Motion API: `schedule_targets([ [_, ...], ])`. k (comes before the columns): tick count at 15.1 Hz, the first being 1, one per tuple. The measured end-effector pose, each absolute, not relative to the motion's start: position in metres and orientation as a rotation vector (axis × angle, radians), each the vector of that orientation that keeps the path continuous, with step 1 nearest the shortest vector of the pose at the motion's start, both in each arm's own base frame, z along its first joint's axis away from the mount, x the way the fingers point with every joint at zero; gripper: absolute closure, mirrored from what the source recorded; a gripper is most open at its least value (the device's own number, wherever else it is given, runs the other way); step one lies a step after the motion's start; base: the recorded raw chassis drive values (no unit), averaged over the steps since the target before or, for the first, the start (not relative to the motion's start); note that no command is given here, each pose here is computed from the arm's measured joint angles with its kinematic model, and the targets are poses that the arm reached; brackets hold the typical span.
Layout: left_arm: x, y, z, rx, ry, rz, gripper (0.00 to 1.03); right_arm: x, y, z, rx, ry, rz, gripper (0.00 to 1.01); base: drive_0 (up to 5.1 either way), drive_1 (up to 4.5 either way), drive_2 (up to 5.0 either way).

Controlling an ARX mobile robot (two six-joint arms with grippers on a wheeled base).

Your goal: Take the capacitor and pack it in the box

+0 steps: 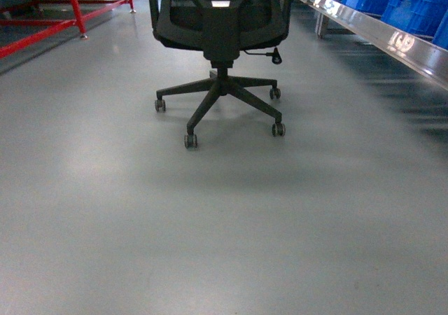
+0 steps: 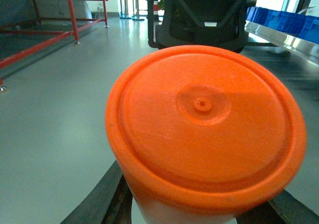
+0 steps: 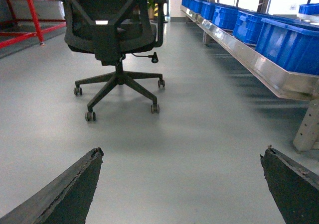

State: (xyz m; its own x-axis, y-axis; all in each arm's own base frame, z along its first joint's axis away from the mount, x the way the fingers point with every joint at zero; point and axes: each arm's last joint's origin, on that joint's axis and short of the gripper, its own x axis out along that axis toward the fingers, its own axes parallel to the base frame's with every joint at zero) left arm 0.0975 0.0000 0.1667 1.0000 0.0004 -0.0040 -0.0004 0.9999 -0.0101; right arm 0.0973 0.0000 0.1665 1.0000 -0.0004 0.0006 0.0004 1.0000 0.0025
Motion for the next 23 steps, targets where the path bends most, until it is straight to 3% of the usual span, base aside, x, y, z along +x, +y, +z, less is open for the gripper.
schedule_targets([
  [23,0.0975,0.0000,0.1669,-0.010,0.002,0.000,0.59,0.0973,0.0000,0.1667,0.002,-0.002,0.000,0.03,-5.0,2.47,2.5],
])
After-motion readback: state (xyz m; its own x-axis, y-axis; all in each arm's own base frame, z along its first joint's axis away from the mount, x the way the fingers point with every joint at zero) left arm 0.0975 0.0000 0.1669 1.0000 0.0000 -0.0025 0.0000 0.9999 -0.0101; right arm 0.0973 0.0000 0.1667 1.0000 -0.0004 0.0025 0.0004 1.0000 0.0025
